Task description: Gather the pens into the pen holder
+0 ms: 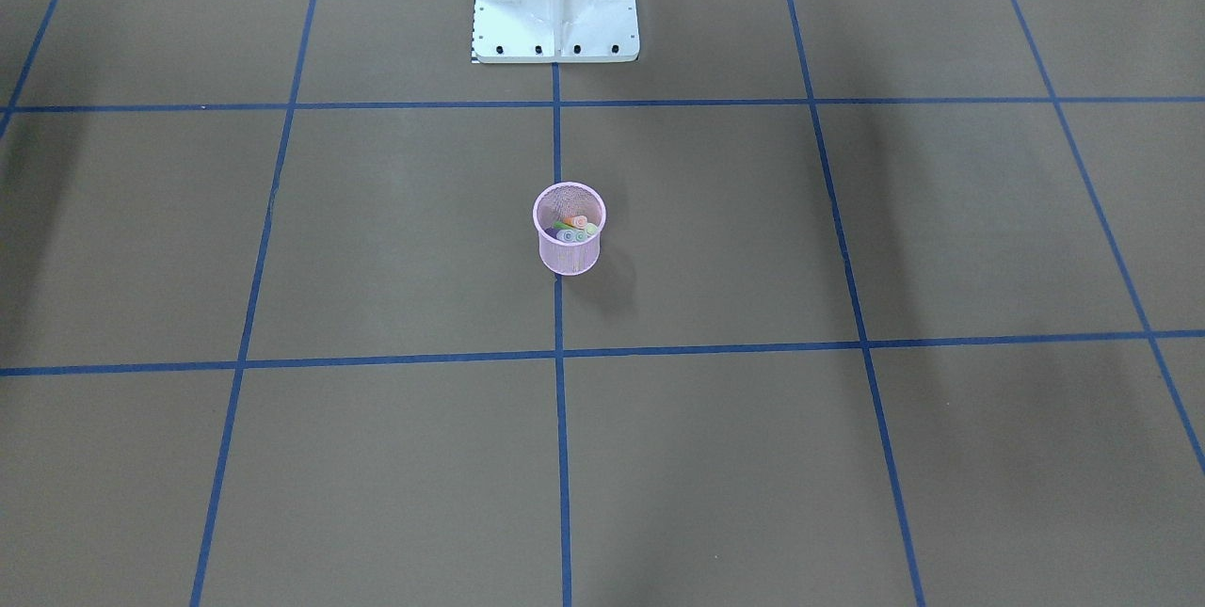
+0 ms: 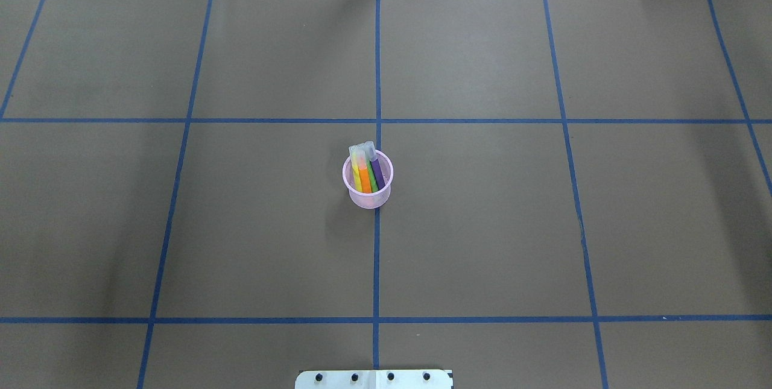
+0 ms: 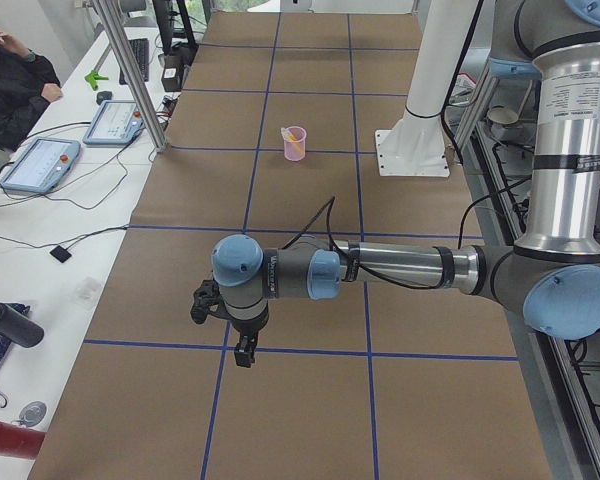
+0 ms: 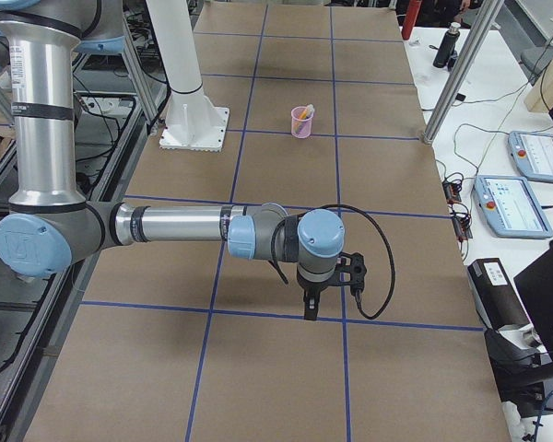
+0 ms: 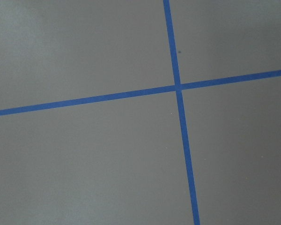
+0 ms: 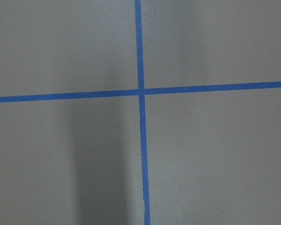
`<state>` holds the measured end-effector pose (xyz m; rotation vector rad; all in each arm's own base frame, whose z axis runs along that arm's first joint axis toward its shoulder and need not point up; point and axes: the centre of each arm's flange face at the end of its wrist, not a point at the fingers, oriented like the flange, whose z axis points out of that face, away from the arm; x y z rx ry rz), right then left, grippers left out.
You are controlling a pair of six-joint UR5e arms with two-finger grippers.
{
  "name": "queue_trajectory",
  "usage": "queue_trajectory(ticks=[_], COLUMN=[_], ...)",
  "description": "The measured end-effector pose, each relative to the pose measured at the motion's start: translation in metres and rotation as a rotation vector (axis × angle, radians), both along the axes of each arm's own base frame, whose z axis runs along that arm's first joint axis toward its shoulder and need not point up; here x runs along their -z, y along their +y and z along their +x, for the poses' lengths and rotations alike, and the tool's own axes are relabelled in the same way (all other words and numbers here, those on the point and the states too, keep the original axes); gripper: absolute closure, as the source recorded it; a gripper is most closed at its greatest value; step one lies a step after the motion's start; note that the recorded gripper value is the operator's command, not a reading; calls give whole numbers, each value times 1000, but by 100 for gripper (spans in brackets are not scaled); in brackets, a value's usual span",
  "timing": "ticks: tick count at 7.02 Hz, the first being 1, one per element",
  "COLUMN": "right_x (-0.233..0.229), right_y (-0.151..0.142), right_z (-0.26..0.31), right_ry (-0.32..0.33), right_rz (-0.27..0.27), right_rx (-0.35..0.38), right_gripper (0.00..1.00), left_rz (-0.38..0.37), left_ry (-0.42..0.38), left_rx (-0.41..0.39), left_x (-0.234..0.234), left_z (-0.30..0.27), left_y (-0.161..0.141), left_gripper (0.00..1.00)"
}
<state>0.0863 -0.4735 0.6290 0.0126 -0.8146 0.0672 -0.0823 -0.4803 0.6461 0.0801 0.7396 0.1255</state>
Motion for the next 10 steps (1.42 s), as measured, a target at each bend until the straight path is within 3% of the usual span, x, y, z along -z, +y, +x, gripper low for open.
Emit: queue_trajectory(ticks=[10], right_x=[7], right_y=[-2], right_z=[-2], right_ry=[-27], right_rz=[14], right_rx=[0], right_gripper=[0], left_rz=[6], left_ry=[0], left_rx=[1], left_x=[-4], left_z=[1], left_y=[0], left_gripper=[0])
